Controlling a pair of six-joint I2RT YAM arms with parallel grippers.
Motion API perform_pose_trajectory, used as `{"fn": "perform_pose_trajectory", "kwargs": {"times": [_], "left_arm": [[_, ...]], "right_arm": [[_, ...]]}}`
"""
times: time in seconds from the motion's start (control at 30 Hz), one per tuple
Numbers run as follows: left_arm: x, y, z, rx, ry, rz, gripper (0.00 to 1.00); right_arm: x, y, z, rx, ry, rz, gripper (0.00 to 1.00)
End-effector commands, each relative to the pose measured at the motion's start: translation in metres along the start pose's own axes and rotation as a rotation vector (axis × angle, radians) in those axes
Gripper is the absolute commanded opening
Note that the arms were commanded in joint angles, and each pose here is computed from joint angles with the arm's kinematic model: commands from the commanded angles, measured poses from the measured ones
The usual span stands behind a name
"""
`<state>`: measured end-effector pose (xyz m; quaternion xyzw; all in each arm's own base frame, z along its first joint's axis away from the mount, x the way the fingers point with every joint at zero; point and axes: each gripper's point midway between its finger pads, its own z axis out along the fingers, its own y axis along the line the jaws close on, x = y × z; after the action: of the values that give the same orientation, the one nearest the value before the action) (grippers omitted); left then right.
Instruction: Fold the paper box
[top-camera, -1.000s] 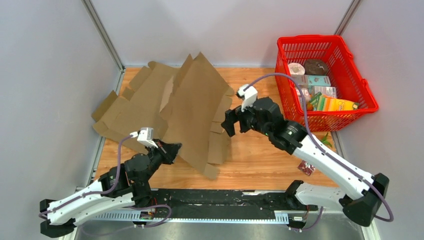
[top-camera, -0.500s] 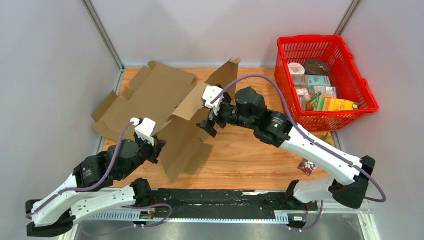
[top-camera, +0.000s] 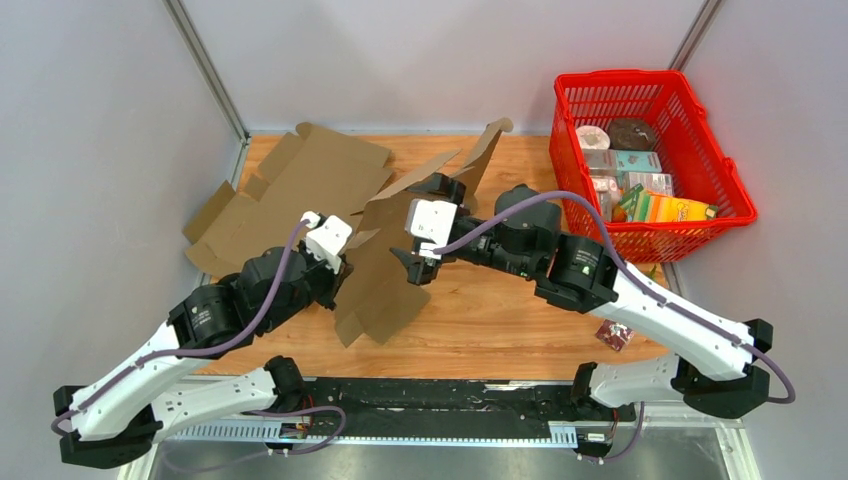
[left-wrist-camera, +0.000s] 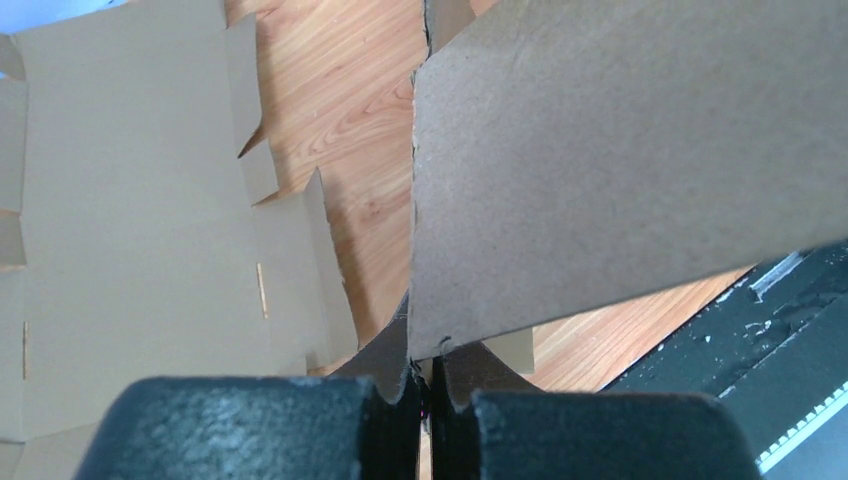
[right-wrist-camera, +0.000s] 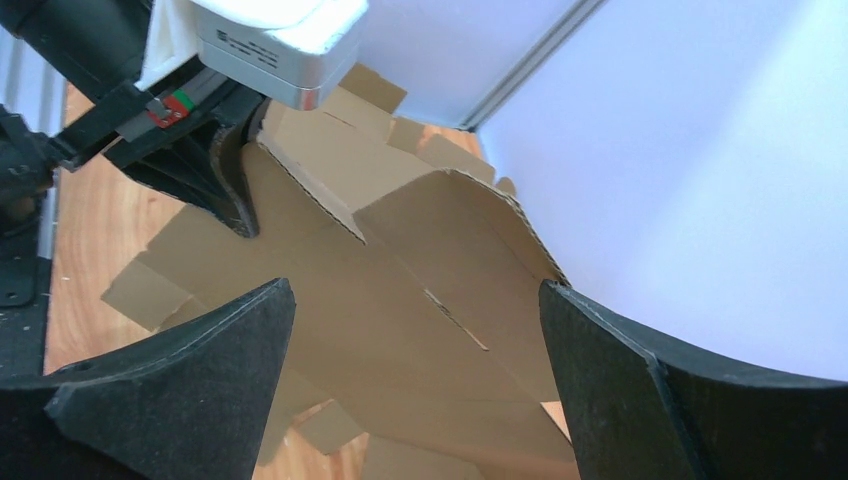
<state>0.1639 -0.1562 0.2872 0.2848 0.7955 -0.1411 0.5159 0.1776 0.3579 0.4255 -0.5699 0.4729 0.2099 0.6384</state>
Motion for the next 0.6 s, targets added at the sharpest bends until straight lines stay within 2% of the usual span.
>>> {"fn": "perform_pose_trajectory", "kwargs": {"times": [0.0,0.2,0.33,0.43,0.57], "left_arm": [[-0.009,-0.006,0.000,0.042,0.017,0.038,0.00],[-0.016,-0.005,0.004,0.036,0.031,0.043,0.00],[-0.018,-0.005,0.004,0.043,0.033,0.045,0.00],[-0.018,-0.006,0.004,0.054,0.044,0.056,0.00],[-0.018,-0.006,0.003,0.057,0.049,0.066,0.00]], "right_arm": [[-0.024,-0.021,-0.023,0.095,-0.040,-0.072,1.00],[-0.035,0.009,-0.025,0.059,-0.019,-0.144,0.94],[-0.045,0.011,-0.041,0.059,-0.024,-0.137,0.95],[-0.039,0.007,-0.036,0.085,0.001,-0.179,0.94],[-0.037,0.006,-0.018,0.056,-0.004,-0.184,0.81]]}}
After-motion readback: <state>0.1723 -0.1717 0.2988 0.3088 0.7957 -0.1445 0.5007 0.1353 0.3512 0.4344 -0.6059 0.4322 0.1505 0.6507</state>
